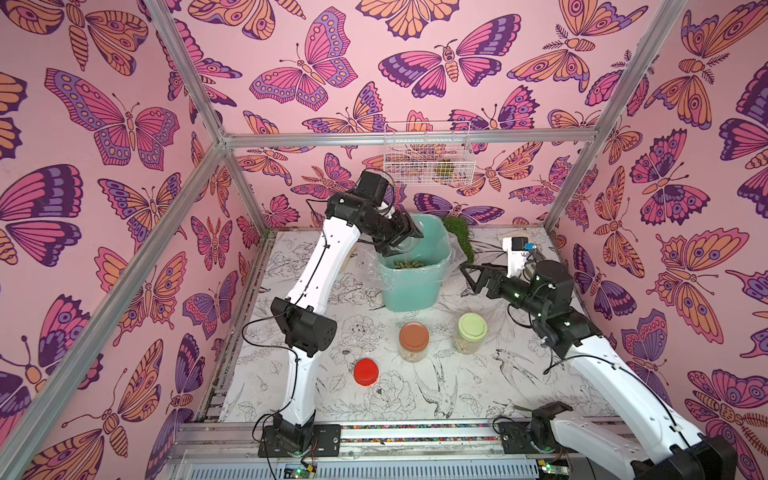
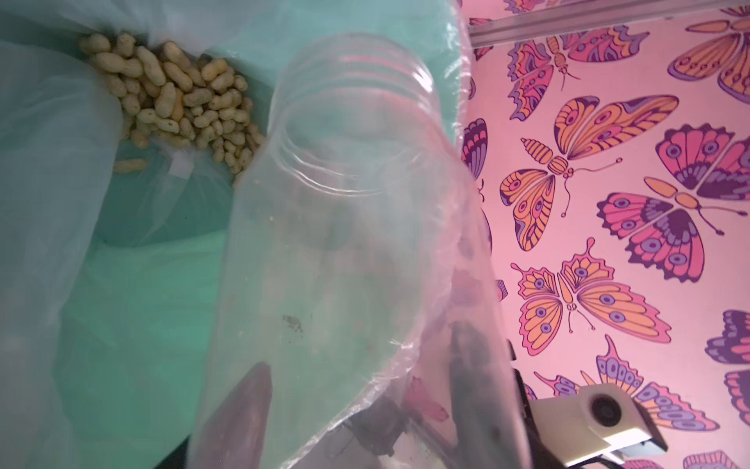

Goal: Empty moldy peanuts from jars
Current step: Pour the moldy peanuts from the jar into the trash bin, then place the jar at the center of the board.

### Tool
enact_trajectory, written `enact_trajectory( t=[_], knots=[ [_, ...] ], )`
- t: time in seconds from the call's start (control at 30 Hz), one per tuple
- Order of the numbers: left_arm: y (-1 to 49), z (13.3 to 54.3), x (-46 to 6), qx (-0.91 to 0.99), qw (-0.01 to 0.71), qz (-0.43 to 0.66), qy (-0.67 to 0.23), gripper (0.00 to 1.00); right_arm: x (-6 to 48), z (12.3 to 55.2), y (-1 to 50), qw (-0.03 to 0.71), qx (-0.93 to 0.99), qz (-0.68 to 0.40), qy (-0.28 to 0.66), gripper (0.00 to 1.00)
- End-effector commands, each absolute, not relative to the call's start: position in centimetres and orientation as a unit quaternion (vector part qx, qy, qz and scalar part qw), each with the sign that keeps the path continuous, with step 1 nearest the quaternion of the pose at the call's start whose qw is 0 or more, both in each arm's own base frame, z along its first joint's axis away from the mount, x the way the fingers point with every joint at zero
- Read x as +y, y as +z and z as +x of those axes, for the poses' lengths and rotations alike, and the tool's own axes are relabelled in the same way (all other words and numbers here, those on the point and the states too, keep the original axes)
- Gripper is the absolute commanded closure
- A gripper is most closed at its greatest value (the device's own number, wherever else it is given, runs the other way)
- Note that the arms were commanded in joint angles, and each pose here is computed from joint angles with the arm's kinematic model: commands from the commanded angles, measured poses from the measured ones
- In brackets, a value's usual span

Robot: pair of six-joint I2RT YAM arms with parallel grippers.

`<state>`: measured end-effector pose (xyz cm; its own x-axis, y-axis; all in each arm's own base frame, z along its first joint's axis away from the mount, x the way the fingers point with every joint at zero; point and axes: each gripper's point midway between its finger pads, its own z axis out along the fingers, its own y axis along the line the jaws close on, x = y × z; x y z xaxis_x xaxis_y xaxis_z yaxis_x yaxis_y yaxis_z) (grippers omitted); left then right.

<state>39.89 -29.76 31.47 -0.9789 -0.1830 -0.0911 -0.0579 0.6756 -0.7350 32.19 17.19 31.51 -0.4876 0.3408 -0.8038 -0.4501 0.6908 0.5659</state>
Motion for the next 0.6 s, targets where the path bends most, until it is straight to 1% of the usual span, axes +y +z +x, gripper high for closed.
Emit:
enact_trajectory(
  t=[0.0, 0.27, 0.47, 0.57],
  knots=[
    [34.8, 38.1, -30.8, 0.891, 0.109, 0.03, -0.439, 1.0, 18.0, 31.9, 33.7, 0.486, 0.763, -0.038, 0.426, 0.01],
    [35.8, 37.5, -30.3, 0.88, 0.158, 0.12, -0.431, 1.0, 19.2, 32.7, 37.0, 0.466, 0.734, -0.006, 0.494, 0.01],
    [35.7, 37.2, -29.7, 0.881, 0.2, 0.17, -0.395, 1.0, 19.9, 33.6, 38.8, 0.455, 0.727, -0.049, 0.511, 0.0],
    [35.8, 36.5, -29.4, 0.871, 0.23, 0.204, -0.383, 1.0, 20.2, 34.2, 39.6, 0.431, 0.722, -0.079, 0.534, 0.01]
  ],
)
